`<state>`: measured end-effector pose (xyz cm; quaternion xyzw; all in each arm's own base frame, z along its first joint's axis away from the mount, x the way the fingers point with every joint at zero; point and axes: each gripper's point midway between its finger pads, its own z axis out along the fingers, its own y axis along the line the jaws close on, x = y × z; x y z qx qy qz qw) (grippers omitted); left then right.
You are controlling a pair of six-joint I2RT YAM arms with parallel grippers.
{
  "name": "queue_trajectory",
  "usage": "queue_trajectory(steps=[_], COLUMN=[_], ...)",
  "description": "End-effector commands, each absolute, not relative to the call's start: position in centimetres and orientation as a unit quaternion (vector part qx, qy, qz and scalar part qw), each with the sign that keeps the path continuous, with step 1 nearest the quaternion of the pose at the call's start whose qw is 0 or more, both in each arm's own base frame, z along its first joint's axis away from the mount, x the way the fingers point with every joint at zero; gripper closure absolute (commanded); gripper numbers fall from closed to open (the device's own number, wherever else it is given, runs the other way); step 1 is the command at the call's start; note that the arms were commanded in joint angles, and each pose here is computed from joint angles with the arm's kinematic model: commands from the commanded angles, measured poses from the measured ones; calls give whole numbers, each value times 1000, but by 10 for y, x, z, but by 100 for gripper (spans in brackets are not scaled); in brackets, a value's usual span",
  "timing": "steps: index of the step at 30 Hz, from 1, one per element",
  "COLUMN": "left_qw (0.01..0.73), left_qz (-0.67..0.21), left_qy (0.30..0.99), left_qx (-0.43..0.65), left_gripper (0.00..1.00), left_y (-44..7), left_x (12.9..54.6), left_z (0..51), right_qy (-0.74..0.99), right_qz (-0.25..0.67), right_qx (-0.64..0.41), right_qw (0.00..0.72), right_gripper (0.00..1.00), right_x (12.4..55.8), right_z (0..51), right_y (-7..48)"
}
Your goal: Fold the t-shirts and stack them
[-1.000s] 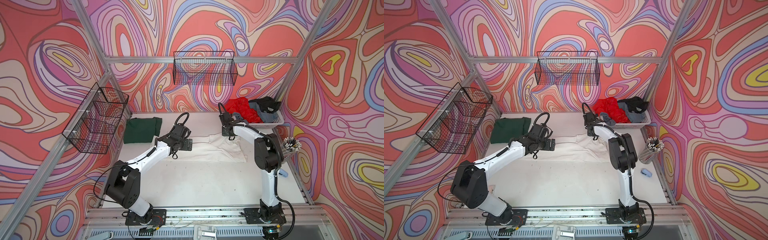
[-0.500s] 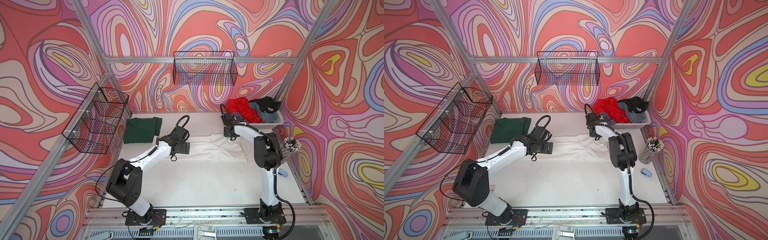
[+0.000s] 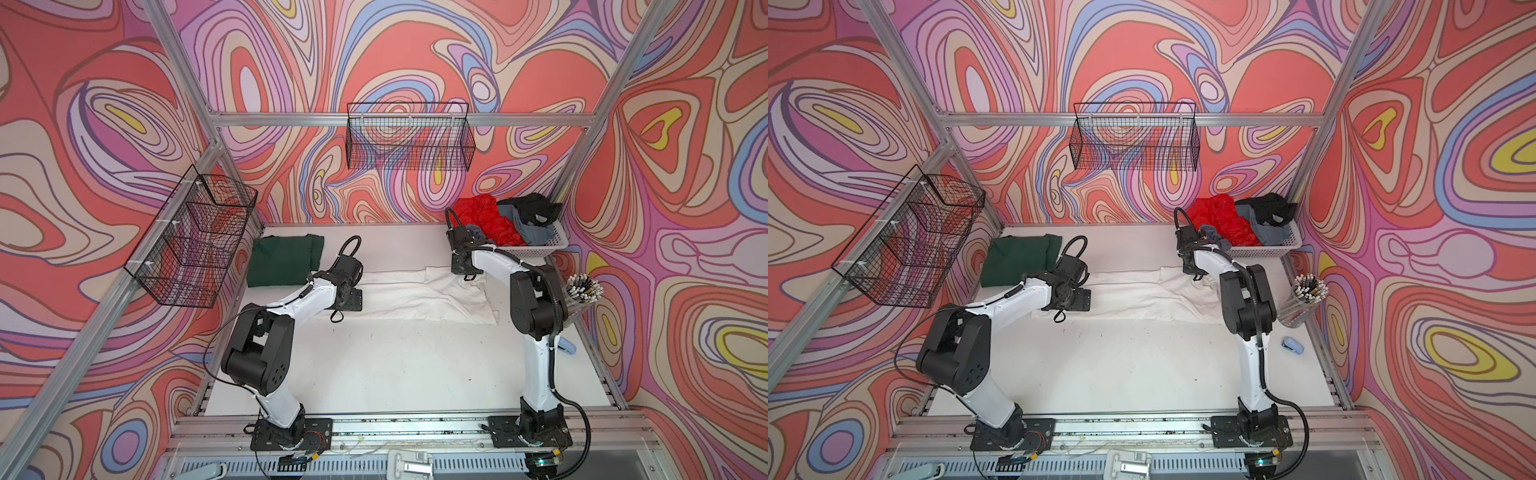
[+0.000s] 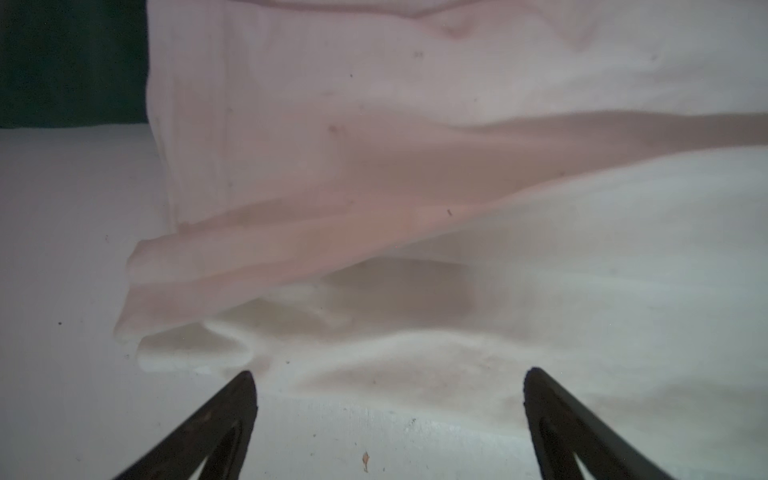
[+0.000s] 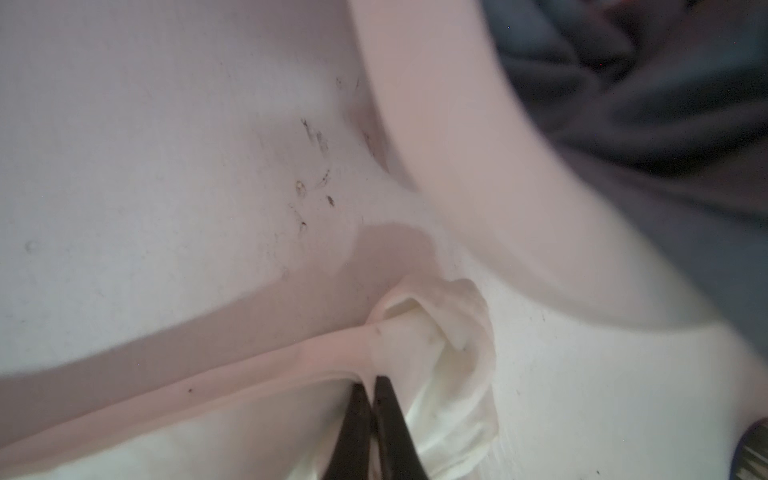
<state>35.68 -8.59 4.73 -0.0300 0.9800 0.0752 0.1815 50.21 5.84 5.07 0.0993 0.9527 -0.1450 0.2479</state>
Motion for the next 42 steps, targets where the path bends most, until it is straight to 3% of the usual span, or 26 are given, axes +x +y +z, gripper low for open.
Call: queue_trajectory(steps=[1,19,27,31,34,38,42], left_qw=[136,141,151,162,181,222,238], left_qz=[84,64,87,76,75,70,50], left_qy=[986,985,983,983,980,972,970], left_qx=[-37,-79,-58,-48,-33,-14,-11], left_gripper=[0,0,0,0,0,0,0], left_y=[-75,-58,-51,-58,-67,-82,-93], left_x=[350,428,430,423,418,416,422], left_z=[31,26,41,50,59,77,81], right_qy=[950,951,949,947,943,937,938], right_qz=[-147,-157,-160,-151,-137,-137,-133], right_qx=[104,105,104,114,127,141,152], right_qw=[256,247,250,258,274,290,281], right_gripper=[100,100,100,63,45,34,34], right_x=[499,486,487,486,483,475,462], right_z=[63,59,67,79,96,114,113], right_y=[52,41,39,41,42,37,35])
